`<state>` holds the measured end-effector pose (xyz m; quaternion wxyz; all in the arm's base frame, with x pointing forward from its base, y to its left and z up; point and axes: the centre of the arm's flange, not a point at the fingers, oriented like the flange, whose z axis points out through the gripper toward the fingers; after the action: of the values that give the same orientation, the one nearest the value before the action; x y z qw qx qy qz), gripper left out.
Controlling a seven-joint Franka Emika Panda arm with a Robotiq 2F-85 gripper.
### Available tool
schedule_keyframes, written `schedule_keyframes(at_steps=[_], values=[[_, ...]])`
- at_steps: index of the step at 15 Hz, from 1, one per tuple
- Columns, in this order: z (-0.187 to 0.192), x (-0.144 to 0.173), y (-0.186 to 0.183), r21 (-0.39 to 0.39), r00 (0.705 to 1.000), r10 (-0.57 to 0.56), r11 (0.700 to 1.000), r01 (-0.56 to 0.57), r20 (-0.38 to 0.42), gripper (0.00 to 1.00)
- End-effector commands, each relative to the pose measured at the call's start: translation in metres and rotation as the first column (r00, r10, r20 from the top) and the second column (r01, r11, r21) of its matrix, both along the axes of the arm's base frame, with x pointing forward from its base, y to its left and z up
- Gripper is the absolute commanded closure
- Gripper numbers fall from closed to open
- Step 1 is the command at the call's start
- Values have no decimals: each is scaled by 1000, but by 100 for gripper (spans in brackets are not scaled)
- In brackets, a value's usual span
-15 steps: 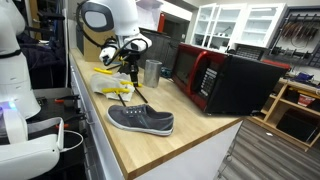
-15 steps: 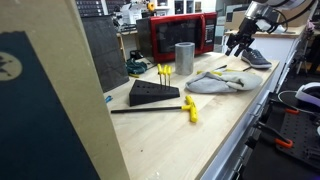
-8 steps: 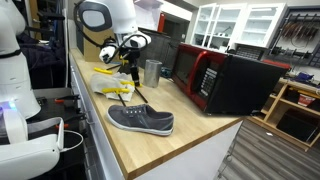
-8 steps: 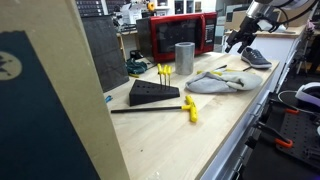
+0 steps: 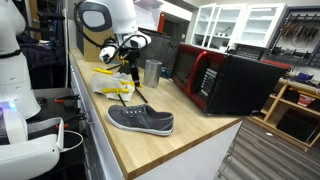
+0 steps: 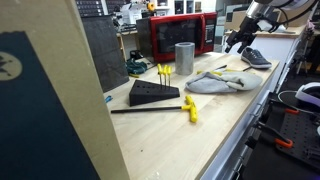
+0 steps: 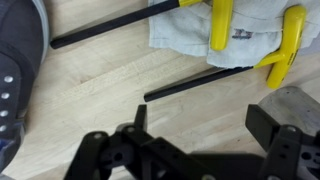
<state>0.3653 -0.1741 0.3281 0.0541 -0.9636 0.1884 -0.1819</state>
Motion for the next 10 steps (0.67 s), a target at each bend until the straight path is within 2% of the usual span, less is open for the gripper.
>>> schedule_keyframes(at_steps=[1,4,10], values=[[-4,6,10,32,1000,31,999,-31,-6,0],[-12,13,23,84,998,60,995,-58,-22,0],[-27,12,26,155,988,42,988,-19,-148,0]])
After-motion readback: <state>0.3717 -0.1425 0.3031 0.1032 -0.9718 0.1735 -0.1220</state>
